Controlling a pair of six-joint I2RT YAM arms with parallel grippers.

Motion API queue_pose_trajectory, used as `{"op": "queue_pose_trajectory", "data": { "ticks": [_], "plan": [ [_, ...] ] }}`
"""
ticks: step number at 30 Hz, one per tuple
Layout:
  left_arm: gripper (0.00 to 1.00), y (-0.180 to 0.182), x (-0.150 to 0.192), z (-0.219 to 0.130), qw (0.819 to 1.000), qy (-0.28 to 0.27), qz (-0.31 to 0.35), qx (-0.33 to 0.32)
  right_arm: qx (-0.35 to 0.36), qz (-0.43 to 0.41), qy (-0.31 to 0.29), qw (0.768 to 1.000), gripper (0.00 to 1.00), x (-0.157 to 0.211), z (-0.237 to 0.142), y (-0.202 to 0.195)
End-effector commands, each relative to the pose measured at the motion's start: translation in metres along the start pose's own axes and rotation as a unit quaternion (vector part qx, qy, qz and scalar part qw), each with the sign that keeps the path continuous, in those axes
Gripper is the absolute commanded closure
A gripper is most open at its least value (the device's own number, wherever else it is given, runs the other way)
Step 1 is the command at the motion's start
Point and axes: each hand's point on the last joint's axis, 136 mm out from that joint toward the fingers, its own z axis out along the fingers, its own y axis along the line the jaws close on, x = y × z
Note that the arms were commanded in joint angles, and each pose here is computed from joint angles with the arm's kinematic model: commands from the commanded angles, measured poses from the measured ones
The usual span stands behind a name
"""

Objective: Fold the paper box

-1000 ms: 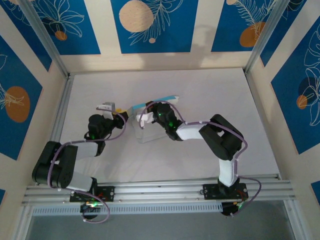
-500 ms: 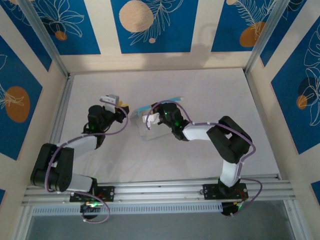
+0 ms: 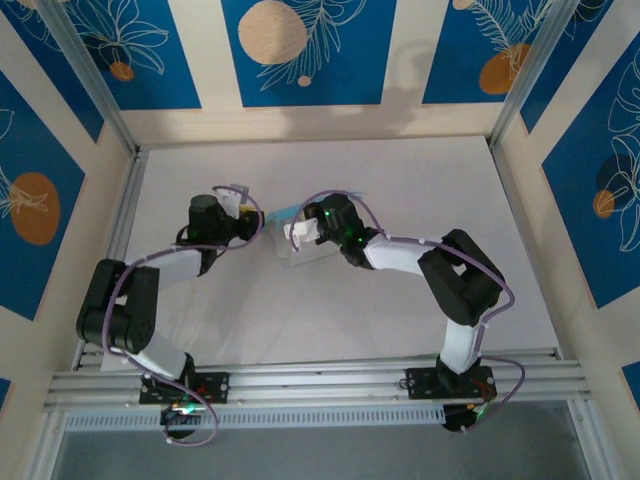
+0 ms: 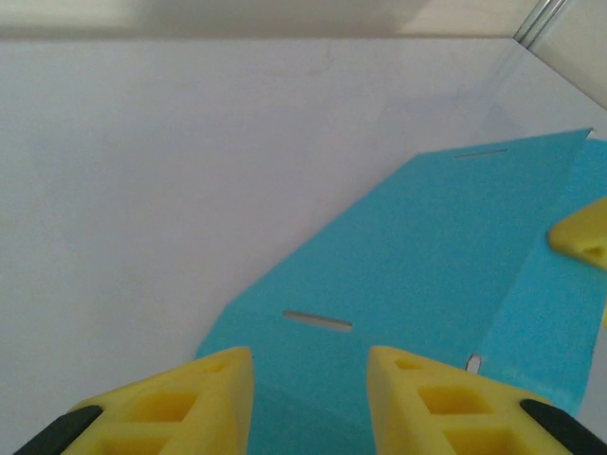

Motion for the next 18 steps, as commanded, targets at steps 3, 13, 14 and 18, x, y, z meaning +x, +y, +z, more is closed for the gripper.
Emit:
{"op": "queue_pose_trajectory", "data": {
  "ticks": [3,13,14,18],
  "plan": [
    [0.63,-0.009,0.009,0.004,0.998,0.015,-0.059,0.035,-0.068,0.027,-0.002,0.997,1.00,-0.002,-0.013,0.002],
    [0.63,-0.024,0.012,0.000,0.993,0.015,-0.093,0.075,-0.100,0.053,0.003,0.994,1.00,-0.007,-0.031,-0.013],
    [0.63,-0.024,0.012,0.000,0.992,0.014,-0.101,0.074,-0.102,0.053,0.007,0.993,1.00,-0.007,-0.031,-0.014],
    [0.63,-0.029,0.012,0.002,0.987,0.009,-0.131,0.092,-0.108,0.059,0.007,0.992,1.00,-0.008,-0.031,-0.015]
  ]
}}
